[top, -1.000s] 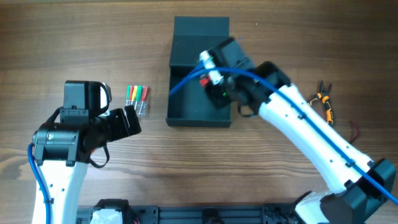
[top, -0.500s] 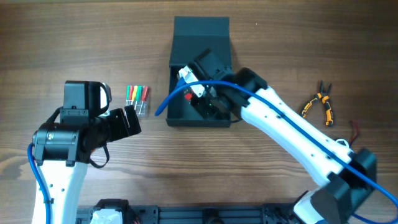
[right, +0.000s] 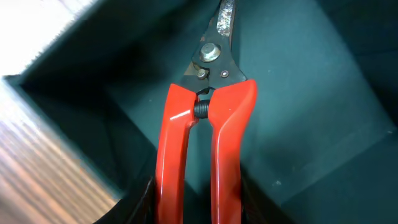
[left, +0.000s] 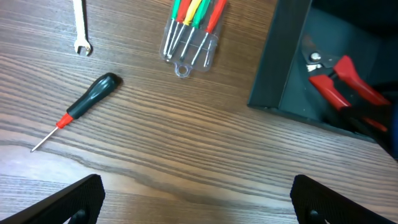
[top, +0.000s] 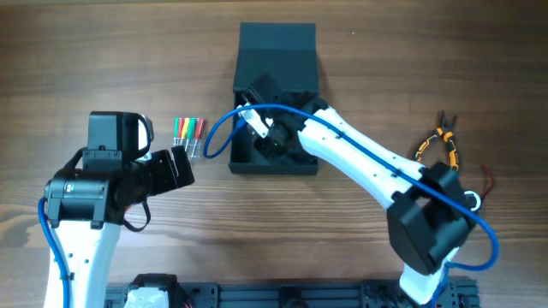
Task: Pack container
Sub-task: 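Carry the snips into the green box and open the right gripper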
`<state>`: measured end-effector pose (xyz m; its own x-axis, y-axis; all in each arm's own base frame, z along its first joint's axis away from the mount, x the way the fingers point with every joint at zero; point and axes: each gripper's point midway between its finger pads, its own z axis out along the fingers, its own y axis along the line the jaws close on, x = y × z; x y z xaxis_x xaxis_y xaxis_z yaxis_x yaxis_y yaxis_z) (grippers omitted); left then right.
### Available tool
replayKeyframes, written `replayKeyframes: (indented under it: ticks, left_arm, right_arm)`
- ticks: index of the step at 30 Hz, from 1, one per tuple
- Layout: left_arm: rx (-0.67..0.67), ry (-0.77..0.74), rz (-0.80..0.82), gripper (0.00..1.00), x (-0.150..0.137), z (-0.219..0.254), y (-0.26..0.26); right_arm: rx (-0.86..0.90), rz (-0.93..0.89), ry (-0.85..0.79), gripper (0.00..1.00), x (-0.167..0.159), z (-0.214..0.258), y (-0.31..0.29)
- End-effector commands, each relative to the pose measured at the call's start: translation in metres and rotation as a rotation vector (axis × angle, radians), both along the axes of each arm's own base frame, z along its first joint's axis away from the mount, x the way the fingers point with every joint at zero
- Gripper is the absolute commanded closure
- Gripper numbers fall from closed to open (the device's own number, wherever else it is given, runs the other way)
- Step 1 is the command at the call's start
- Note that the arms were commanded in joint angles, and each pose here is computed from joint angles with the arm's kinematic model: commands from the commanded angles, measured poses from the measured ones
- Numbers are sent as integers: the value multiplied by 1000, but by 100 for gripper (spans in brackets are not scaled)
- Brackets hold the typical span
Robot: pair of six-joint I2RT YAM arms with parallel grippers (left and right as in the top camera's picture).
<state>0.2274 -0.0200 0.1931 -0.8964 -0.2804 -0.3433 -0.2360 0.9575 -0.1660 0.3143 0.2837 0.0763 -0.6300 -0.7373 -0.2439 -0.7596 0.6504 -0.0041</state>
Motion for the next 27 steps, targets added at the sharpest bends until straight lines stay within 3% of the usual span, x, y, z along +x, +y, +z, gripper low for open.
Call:
replayKeyframes:
  ticks: [1, 12, 21, 23, 27]
  left_arm:
    - [12, -29, 6, 0, 0, 9, 2]
    - [12, -24, 9, 0, -1, 8, 2]
    - [12, -24, 9, 1, -1, 8, 2]
    - [12, -24, 9, 0, -1, 8, 2]
    - [12, -24, 9, 0, -1, 8, 2]
  right_arm:
    - [-1, 2, 17, 96, 10, -14, 1]
    - [26, -214, 30, 96, 57, -23, -52]
    - [37, -228, 79, 86, 50, -17, -59]
    - [56, -224, 71, 66, 51, -3, -56]
    - [93, -221, 25, 48, 54, 43, -53]
